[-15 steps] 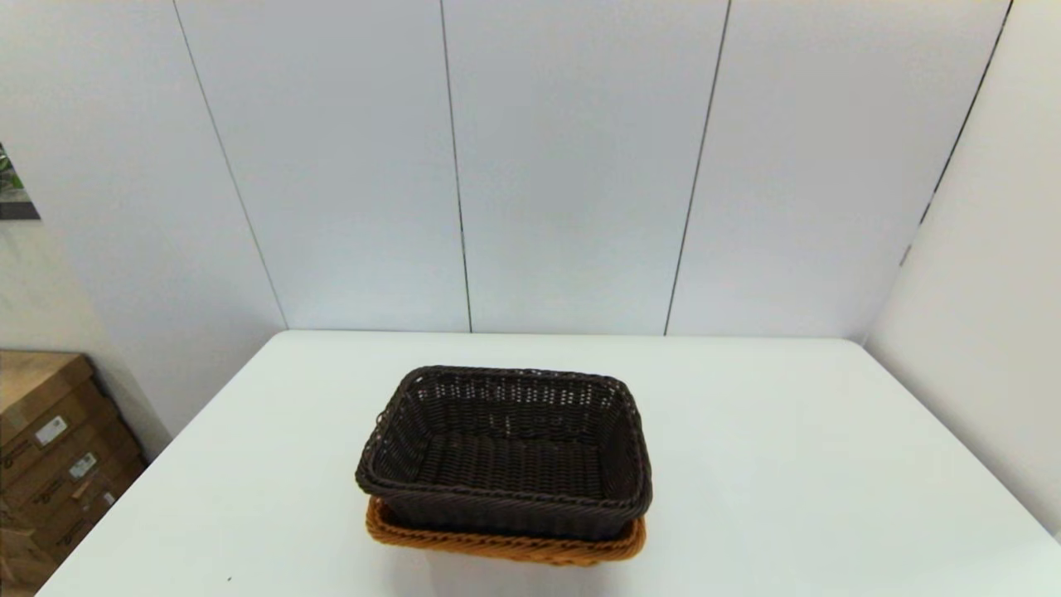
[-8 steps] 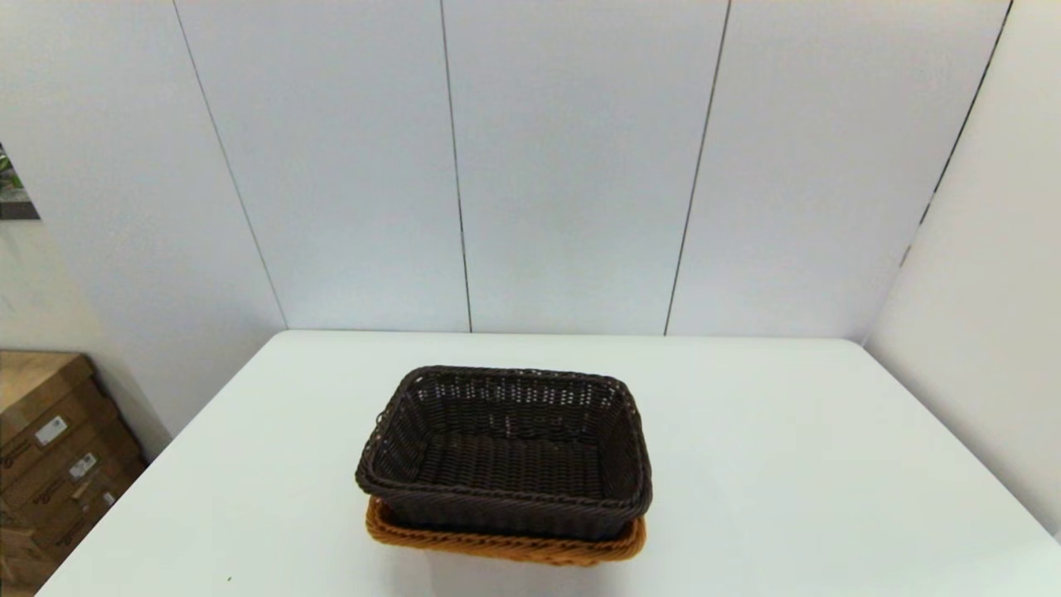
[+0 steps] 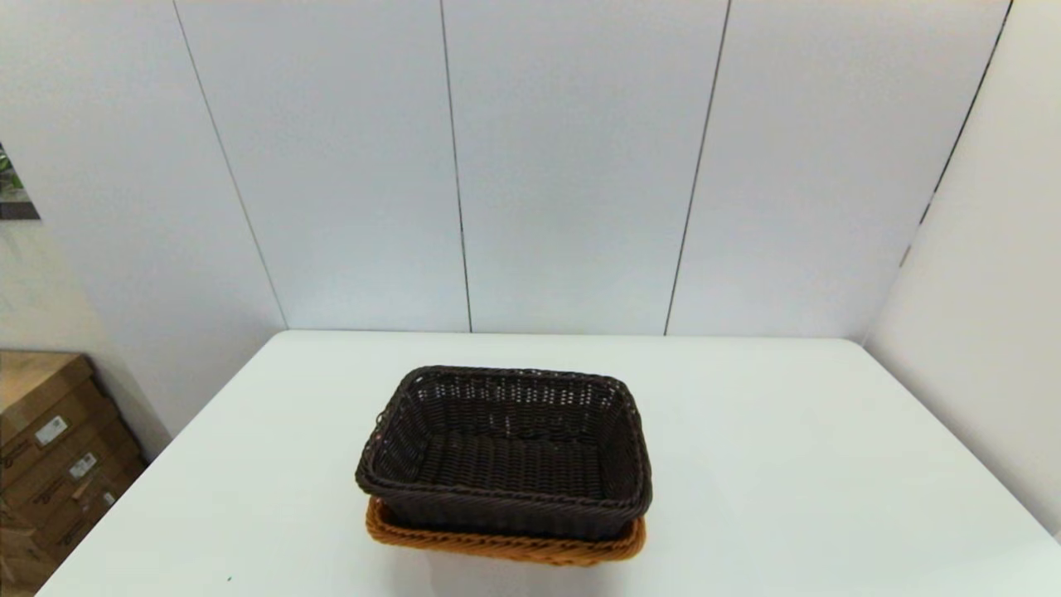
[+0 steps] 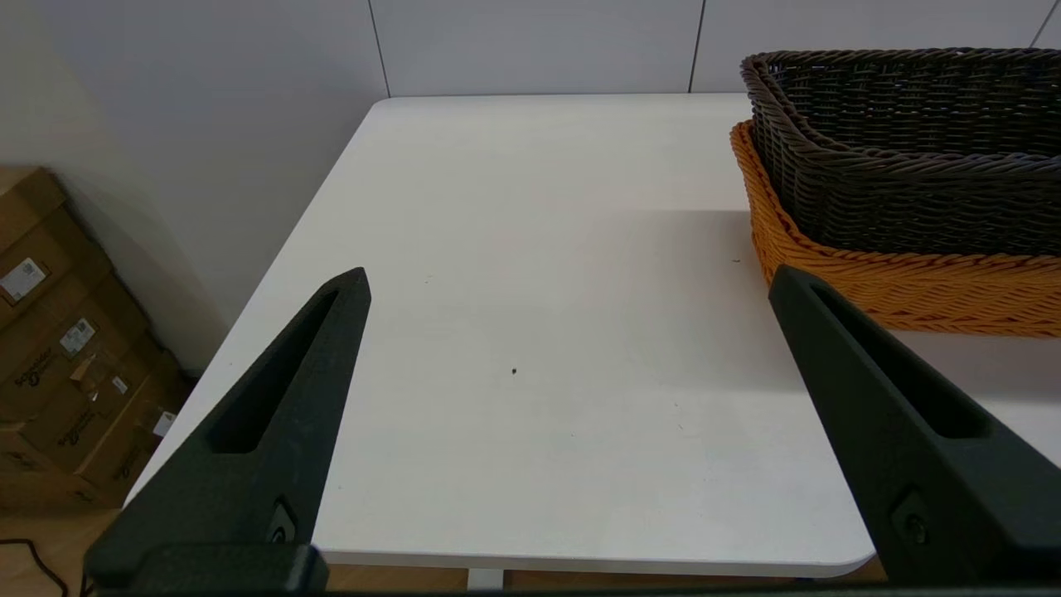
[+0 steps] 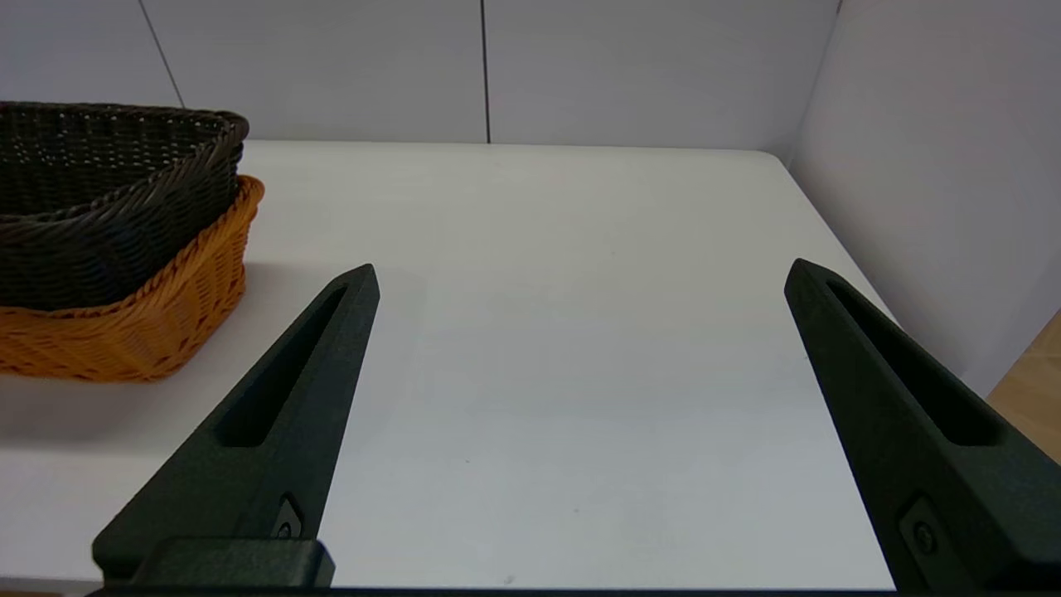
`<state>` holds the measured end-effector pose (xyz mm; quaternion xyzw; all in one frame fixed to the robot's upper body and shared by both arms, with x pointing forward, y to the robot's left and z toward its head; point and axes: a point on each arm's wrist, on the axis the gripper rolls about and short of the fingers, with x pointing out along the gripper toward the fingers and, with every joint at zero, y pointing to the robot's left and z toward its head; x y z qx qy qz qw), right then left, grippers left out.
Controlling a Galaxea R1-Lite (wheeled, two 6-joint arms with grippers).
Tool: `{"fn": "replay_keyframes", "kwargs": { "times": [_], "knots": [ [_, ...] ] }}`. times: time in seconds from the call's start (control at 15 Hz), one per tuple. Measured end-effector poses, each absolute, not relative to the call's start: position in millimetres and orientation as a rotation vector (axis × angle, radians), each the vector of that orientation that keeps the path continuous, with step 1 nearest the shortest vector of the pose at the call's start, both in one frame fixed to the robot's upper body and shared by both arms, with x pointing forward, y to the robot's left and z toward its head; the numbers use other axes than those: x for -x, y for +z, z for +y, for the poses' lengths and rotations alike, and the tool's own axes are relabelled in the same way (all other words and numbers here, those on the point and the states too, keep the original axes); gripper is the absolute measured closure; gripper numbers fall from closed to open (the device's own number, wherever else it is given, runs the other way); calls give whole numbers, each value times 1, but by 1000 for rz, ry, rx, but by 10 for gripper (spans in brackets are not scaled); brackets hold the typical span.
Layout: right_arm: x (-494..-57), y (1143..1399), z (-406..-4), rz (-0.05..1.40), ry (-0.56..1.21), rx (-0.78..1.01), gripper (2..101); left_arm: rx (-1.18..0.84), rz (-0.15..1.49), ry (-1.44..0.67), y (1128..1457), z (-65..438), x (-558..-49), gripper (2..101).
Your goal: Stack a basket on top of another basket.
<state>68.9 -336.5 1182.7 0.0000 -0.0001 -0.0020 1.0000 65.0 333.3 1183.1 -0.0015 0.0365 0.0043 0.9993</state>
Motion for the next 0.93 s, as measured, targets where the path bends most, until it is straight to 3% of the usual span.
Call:
{"fn": "replay_keyframes", "kwargs": {
  "times": [0.93],
  "knots": [
    [-69, 1183, -336, -2, -4, -4, 52, 3, 73, 9, 1183, 333, -65, 54]
  ]
}}
